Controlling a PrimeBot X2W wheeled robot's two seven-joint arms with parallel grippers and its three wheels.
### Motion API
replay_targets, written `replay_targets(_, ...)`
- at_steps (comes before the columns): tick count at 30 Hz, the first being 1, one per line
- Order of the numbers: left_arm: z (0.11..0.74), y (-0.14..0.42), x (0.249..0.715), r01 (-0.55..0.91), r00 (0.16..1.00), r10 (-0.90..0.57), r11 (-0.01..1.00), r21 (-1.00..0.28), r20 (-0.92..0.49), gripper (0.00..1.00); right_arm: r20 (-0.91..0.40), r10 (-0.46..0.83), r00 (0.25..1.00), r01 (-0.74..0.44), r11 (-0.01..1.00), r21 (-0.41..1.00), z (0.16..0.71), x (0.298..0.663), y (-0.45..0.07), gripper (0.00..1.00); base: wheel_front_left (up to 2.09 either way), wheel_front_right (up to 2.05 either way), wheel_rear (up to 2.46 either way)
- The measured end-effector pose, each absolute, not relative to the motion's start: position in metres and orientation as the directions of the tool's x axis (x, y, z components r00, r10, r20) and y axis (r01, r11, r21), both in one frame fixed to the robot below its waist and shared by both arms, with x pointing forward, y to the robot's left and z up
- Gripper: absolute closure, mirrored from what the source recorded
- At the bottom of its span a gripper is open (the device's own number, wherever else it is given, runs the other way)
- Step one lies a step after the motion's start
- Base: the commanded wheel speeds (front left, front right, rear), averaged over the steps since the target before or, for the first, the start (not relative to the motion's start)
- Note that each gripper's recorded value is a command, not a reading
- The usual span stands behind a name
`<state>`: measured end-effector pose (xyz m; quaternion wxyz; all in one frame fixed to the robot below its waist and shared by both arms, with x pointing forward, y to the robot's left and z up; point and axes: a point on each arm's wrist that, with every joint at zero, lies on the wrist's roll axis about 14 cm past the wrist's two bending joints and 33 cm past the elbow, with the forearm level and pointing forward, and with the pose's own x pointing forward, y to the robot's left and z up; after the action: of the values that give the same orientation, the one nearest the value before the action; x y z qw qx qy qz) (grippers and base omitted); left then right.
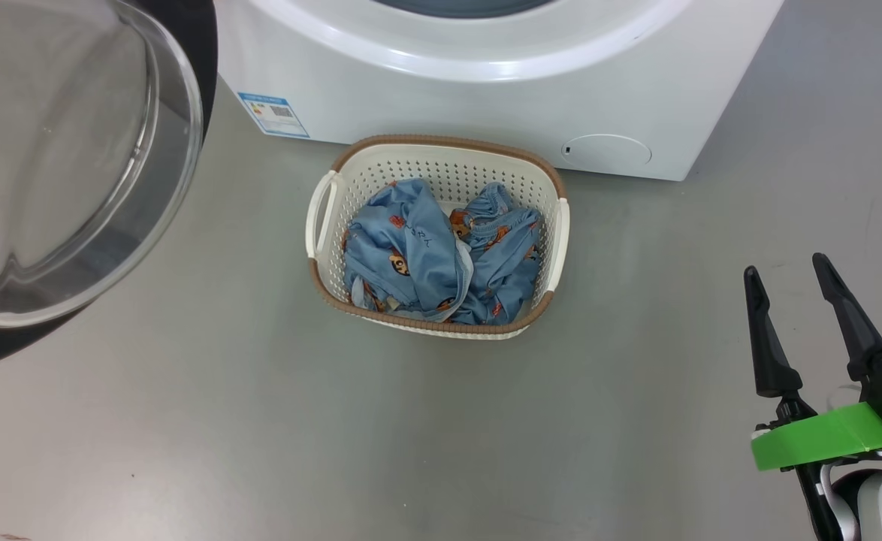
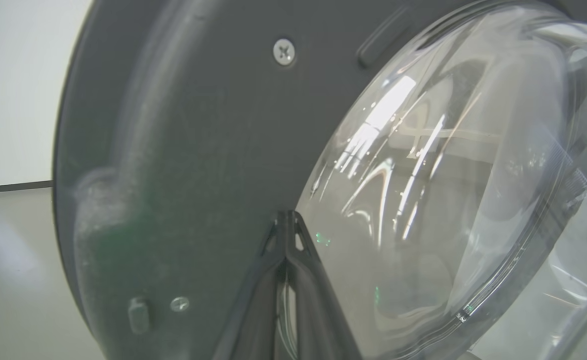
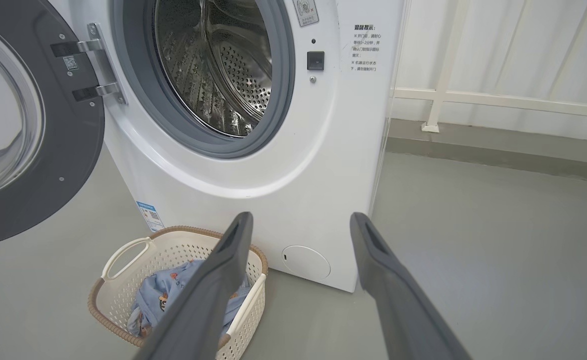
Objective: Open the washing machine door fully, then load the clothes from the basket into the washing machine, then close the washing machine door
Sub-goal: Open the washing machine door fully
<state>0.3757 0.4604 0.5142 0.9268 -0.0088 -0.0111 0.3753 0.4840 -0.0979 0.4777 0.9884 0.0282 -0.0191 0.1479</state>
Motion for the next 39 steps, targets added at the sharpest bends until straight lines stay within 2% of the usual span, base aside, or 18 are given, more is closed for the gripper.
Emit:
replay_targets(13, 0.526, 0.46, 0.38, -0.691, 0.72, 0.692, 0.722, -0.031, 0.062, 1.0, 0.062, 0.282, 0.957, -0.286, 0.957, 0.055, 0.481, 0.485, -0.099, 0.0, 0.0, 0.0, 0.0)
replay_targets(18, 0.527, 0.446, 0.365, -0.685, 0.722, 0.686, 0.727, -0.045, 0.091, 1.0, 0.082, 0.278, 0.957, -0.283, 0.958, 0.056, 0.489, 0.482, -0.099, 0.0, 0.0, 0.0, 0.0)
replay_targets(27, 0.534, 0.394, 0.335, -0.62, 0.771, 0.619, 0.783, -0.043, 0.15, 1.0, 0.105, 0.278, 0.955, -0.285, 0.957, 0.057, 0.502, 0.469, -0.097, 0.0, 0.0, 0.0, 0.0)
replay_targets(35, 0.525, 0.324, 0.325, -0.46, 0.879, 0.459, 0.888, -0.02, 0.127, 1.0, 0.108, 0.27, 0.957, -0.276, 0.96, 0.048, 0.509, 0.45, -0.103, 0.0, 0.0, 0.0, 0.0)
replay_targets(36, 0.522, 0.314, 0.326, -0.431, 0.895, 0.431, 0.902, -0.026, 0.116, 0.76, 0.107, 0.267, 0.958, -0.273, 0.961, 0.047, 0.51, 0.447, -0.104, 0.0, 0.0, 0.0, 0.0)
replay_targets(37, 0.518, 0.303, 0.326, -0.405, 0.908, 0.407, 0.913, -0.037, 0.103, 0.58, 0.111, 0.264, 0.958, -0.271, 0.962, 0.046, 0.511, 0.445, -0.105, 0.0, 0.0, 0.0, 0.0)
replay_targets(38, 0.514, 0.293, 0.326, -0.379, 0.92, 0.382, 0.924, -0.052, 0.091, 0.36, 0.112, 0.262, 0.959, -0.268, 0.962, 0.044, 0.512, 0.442, -0.106, 0.0, 0.0, 0.0, 0.0)
replay_targets(39, 0.511, 0.284, 0.327, -0.353, 0.93, 0.358, 0.933, -0.068, 0.081, 0.0, 0.111, 0.259, 0.959, -0.265, 0.963, 0.043, 0.513, 0.439, -0.108, 0.0, 0.0, 0.0, 0.0)
